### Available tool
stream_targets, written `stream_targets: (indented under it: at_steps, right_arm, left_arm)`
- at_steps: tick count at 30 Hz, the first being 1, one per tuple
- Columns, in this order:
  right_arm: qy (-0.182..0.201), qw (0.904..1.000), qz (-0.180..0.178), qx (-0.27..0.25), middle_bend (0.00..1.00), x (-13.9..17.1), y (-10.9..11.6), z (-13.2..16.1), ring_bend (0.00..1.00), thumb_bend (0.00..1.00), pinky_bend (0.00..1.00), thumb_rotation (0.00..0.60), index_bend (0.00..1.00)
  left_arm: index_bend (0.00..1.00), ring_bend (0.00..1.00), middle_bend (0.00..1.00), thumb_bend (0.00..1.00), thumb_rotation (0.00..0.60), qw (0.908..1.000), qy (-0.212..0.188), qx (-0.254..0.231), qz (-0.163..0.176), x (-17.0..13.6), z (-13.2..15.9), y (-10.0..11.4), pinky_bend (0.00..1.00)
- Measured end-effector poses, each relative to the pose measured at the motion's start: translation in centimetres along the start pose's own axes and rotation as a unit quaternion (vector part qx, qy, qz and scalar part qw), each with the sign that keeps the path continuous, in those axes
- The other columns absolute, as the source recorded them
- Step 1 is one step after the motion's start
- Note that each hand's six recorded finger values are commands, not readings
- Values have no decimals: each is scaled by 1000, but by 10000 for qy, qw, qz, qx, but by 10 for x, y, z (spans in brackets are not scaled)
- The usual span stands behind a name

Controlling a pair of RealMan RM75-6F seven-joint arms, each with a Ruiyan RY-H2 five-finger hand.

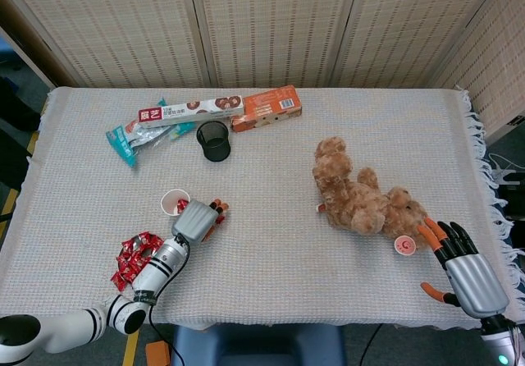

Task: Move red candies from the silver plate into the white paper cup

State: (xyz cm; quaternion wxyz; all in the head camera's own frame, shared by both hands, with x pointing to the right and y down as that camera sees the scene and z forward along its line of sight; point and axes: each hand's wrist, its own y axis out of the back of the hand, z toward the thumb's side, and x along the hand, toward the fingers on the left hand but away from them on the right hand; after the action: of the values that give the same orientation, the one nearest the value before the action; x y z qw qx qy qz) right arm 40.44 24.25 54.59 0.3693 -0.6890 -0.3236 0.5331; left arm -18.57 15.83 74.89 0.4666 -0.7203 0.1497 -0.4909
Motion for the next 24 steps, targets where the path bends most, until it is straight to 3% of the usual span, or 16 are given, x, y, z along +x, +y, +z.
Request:
stream_targets:
  at_steps: [11,24]
  right_arm:
    - [8,10000,15,5,0,0,0,0,0,64,0,600,0]
    - [-7,10000,16,13,0,-1,0,0,0,65,0,600,0]
  left_arm:
    - [400,905,415,403,600,9996,-8,279,89,4,5,-5,1000]
    - [477,906,504,403,600,9989,93,454,91,2,-1,-7,1000]
